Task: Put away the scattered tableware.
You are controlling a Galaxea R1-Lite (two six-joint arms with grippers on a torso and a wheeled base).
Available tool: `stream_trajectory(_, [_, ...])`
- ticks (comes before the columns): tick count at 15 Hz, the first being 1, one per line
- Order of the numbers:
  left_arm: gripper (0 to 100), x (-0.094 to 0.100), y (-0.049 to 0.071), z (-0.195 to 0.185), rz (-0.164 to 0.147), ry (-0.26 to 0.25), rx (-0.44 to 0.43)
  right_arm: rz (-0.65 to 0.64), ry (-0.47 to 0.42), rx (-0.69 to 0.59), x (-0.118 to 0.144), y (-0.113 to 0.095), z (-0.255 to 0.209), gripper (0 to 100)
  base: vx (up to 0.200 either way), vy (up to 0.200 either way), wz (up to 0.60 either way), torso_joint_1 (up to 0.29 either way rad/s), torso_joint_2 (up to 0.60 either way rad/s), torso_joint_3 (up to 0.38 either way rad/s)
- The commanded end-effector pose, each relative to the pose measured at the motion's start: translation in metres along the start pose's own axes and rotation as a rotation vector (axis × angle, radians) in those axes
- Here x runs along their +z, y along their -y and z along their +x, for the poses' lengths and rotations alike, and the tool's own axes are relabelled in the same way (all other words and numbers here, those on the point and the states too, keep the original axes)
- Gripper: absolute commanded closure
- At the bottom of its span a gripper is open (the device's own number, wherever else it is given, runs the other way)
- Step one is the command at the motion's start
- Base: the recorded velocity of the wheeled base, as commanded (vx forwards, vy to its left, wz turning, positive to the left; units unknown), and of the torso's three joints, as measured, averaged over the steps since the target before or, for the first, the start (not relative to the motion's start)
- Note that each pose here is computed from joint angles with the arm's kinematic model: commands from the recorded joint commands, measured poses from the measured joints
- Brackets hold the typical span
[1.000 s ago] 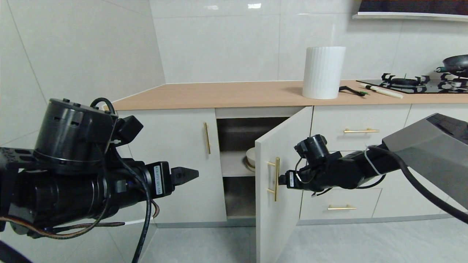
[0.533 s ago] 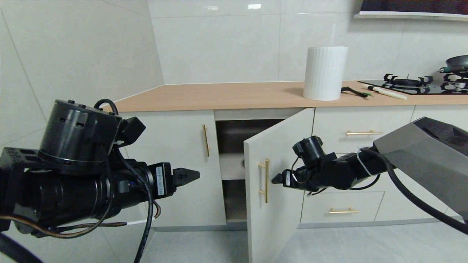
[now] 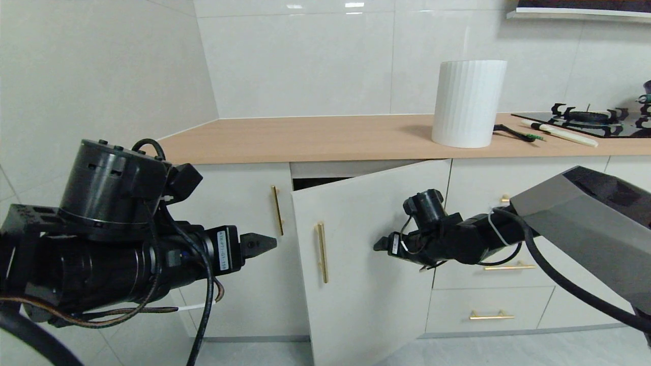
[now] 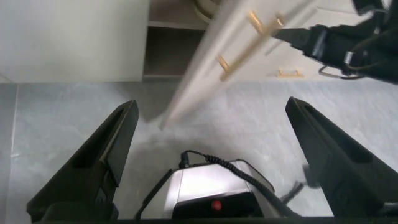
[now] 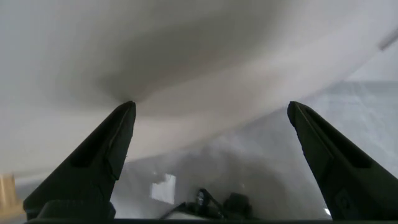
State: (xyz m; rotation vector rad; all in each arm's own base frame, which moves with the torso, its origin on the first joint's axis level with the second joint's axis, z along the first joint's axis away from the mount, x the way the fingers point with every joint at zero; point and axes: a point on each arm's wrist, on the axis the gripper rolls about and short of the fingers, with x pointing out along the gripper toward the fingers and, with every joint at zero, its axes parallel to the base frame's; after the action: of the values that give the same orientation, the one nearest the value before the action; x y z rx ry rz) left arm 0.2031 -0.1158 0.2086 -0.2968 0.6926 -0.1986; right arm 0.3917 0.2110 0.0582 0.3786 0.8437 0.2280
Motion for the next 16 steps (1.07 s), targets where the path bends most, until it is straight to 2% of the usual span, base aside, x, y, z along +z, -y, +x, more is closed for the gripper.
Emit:
stream_trajectory(1, [0, 0.000, 0.000, 0.000, 0.000, -0.001, -0.001, 0.043, 0.011, 0.011, 0.002, -0.005, 0.006, 0, 0.000, 0.000, 0.00, 0.000, 0.00, 0.000])
stream_trajectory(5, [0, 0.000, 0.000, -0.001, -0.001, 0.004, -0.002, 0.145, 0.041, 0.030, 0.010, -0.011, 0.013, 0, 0.000, 0.000, 0.00, 0.000, 0.00, 0.000])
stream_trajectory(8, [0, 0.000, 0.000, -0.001, -0.002, 0.005, -0.003, 0.248, 0.128, -0.002, 0.020, -0.015, 0.032, 0, 0.000, 0.000, 0.00, 0.000, 0.00, 0.000])
stream_trajectory(16, [0, 0.000, 0.000, 0.001, -0.001, -0.001, -0.001, 0.326, 0.229, -0.052, 0.040, -0.001, 0.048, 0, 0.000, 0.000, 0.00, 0.000, 0.00, 0.000])
